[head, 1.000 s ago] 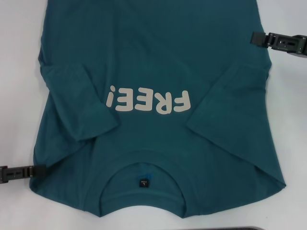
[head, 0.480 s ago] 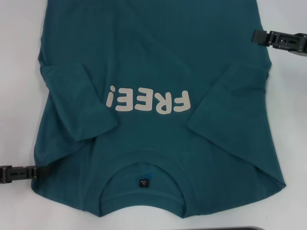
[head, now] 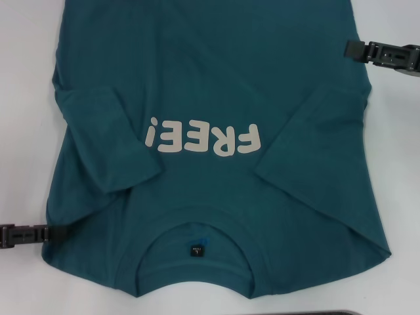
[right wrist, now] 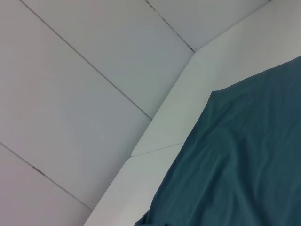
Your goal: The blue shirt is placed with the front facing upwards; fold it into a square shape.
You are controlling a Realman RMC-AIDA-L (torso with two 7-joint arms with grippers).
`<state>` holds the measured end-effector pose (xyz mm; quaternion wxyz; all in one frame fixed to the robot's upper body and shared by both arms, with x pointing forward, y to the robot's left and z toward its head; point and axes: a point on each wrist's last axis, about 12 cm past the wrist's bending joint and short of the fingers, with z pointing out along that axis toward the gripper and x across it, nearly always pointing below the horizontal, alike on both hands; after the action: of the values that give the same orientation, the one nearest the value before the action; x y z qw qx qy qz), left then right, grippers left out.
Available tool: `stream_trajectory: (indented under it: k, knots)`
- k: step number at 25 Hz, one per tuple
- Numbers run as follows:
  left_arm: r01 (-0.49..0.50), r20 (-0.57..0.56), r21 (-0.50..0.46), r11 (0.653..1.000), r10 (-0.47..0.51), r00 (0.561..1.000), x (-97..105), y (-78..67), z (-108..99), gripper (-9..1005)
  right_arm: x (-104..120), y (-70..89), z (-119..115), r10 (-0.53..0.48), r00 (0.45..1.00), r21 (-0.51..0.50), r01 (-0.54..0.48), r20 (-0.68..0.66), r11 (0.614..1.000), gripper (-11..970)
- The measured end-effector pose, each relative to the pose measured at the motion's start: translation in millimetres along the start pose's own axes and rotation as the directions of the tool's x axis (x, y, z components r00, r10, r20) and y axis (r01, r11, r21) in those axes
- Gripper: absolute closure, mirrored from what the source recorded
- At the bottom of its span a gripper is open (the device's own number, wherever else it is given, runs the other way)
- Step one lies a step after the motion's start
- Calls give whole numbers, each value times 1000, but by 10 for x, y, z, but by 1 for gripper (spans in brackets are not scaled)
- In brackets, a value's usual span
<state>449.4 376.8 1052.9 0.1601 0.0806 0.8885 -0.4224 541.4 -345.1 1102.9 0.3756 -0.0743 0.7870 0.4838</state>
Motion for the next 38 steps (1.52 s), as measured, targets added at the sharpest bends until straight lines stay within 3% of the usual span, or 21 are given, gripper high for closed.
stream_trajectory:
  k: [8,14,19,33,38]
  knots:
    - [-2,-7,-23,1000,2,1000,-20,8,-27,256,-12,4,9,10,1000,-2,-10,1,1000,135]
    - [2,-36,-21,1000,-3,999,-59,-12,-26,492,-15,4,7,9,1000,-2,-9,1,1000,135]
    - [11,-52,-33,999,-13,999,-97,-17,-35,559,-21,5,8,8,1000,-2,-8,1,1000,135]
    - [21,-35,-61,998,-24,999,-186,-4,-54,548,-33,10,9,7,1000,-6,-7,-1,1000,135]
    - [2,-41,-50,999,-4,999,-300,-44,-10,382,-47,10,-4,5,1000,-6,-5,0,1000,134]
